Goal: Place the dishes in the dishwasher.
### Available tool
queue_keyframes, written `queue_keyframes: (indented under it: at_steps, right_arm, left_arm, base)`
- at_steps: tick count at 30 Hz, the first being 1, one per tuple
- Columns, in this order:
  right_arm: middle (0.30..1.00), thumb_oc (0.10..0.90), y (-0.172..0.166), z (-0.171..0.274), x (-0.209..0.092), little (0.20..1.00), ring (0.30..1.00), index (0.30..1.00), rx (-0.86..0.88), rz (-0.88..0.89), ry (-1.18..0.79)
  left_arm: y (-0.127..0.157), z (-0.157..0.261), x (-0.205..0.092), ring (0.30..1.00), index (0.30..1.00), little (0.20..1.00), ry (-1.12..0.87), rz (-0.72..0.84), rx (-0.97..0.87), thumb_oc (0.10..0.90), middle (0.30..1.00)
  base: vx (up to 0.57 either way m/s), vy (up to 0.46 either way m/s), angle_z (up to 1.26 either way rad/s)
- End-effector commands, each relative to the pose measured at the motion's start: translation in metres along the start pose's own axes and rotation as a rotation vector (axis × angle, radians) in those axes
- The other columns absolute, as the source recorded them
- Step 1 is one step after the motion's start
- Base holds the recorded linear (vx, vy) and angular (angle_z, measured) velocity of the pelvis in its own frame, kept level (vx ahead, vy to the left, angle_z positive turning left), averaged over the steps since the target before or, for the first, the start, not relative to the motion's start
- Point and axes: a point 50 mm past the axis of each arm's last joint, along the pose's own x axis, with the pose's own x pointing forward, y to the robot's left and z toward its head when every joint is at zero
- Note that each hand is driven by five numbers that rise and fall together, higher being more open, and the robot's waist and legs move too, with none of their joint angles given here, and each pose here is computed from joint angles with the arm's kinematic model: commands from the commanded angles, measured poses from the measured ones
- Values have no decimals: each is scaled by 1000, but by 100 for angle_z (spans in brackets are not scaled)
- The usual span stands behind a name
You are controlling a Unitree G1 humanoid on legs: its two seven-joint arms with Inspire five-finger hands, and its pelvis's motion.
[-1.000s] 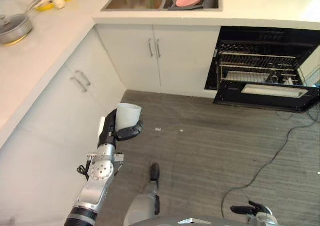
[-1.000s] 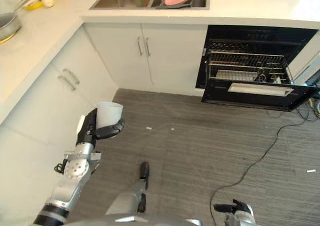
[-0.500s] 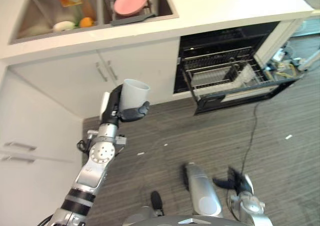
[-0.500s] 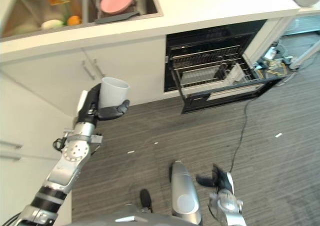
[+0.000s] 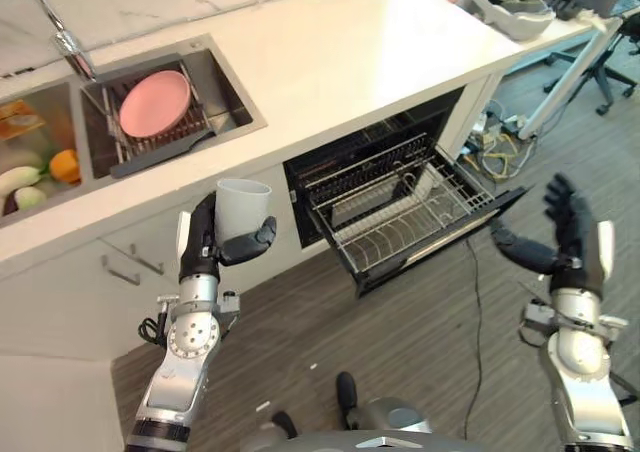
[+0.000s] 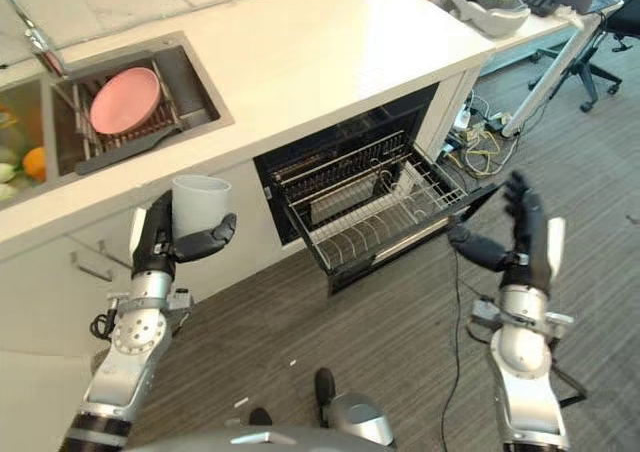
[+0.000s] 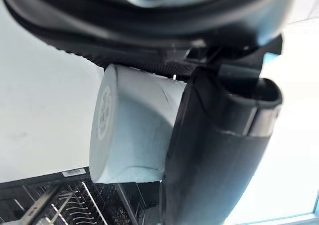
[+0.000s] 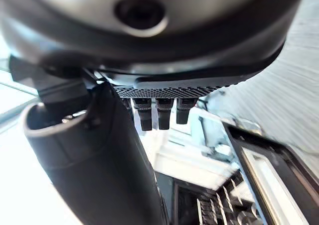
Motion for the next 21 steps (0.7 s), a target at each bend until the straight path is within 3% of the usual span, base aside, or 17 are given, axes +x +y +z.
queue_keyframes:
  at_steps: [1,2,3,5,7,12,21]
  right_arm:
    - [900,800,15,49,24,900,900,900,228,79,-243]
    - [900,800,15,49,24,900,900,900,228,79,-243]
    - [900,800,31,58,25,900,900,900,395,120,-272]
    - [900,800,42,74,25,900,900,900,476,176,-325]
    - [900,800,48,75,22,900,900,900,498,215,-337]
    - [900,800,51,113,18,900,900,900,605,239,-512]
    - [900,800,74,134,15,900,900,900,785,382,-545]
  left_arm:
    - [0,60,18,300,300,300,-332,69,-109,400,300]
    - [0,60,18,300,300,300,-332,69,-109,400,300]
    - [-5,65,20,300,300,300,-353,93,-156,400,300]
    - [-17,74,23,300,300,300,-388,83,-206,400,300]
    - [-23,77,27,300,300,300,-401,75,-185,400,300]
    - [-43,127,31,300,300,300,-644,22,-193,400,300]
    - [-56,159,31,300,300,300,-800,-32,-105,400,300]
  base:
    - [59,44,-91]
    - [173,223,-98]
    - [164,188,-62]
    - [256,258,-29]
    - [131,128,-50]
    - [100,119,-9]
    - [69,73,-16]
